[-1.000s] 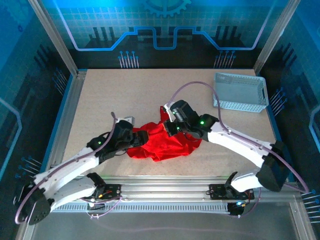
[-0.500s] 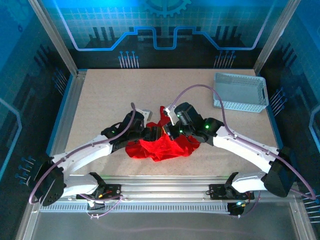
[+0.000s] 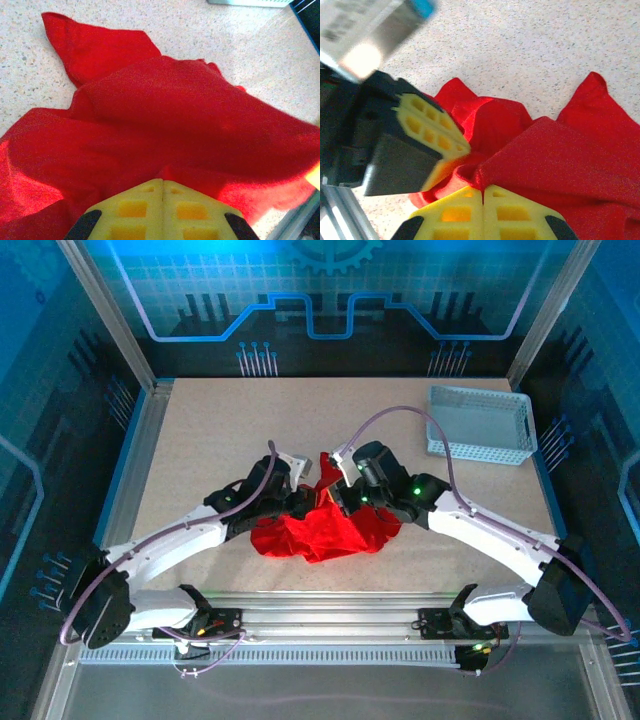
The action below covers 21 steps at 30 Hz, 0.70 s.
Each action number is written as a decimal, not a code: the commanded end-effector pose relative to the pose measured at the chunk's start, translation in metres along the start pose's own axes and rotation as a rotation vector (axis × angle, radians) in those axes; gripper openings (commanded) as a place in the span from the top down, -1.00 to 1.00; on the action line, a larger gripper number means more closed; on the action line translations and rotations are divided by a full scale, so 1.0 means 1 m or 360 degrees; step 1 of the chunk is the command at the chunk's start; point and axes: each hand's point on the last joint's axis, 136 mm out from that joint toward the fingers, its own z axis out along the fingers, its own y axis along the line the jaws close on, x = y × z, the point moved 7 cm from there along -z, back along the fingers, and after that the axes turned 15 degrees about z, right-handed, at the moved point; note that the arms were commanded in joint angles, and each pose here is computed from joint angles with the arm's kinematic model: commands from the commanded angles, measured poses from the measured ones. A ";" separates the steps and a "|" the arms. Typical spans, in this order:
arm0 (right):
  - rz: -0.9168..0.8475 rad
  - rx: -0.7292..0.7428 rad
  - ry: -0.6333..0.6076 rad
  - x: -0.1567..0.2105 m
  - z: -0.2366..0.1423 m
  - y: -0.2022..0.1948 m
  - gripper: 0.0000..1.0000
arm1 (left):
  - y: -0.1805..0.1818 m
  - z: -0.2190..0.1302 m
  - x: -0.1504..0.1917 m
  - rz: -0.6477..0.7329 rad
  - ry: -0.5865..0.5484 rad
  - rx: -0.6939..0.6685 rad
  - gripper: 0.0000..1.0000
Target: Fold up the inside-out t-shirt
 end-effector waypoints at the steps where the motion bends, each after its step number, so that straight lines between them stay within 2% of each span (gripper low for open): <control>1: -0.0051 -0.0054 -0.0161 -0.023 -0.019 0.003 1.00 | -0.010 -0.034 -0.033 -0.0011 -0.0249 0.0037 1.00; 3: -0.0054 -0.0082 -0.0190 -0.026 -0.025 0.003 1.00 | -0.013 -0.045 -0.040 -0.0004 -0.0302 0.0062 1.00; 9: -0.0065 -0.0149 -0.0265 -0.031 -0.038 0.005 1.00 | -0.012 -0.051 -0.037 -0.0012 -0.0258 0.0035 1.00; 14: -0.0182 -0.0182 -0.0276 -0.022 -0.041 0.004 1.00 | -0.006 -0.090 -0.063 -0.0129 -0.0491 0.0076 1.00; 17: -0.0174 -0.0041 -0.0215 -0.010 -0.026 -0.013 1.00 | 0.004 -0.102 -0.071 -0.0208 -0.0550 0.0082 1.00; 19: -0.0085 0.0078 -0.0169 -0.008 -0.017 -0.027 1.00 | 0.005 -0.094 -0.069 -0.0214 -0.0505 0.0098 1.00; 21: -0.0004 0.0142 -0.0146 -0.007 -0.012 -0.036 0.88 | 0.006 -0.080 -0.063 -0.0248 -0.0432 0.0132 1.00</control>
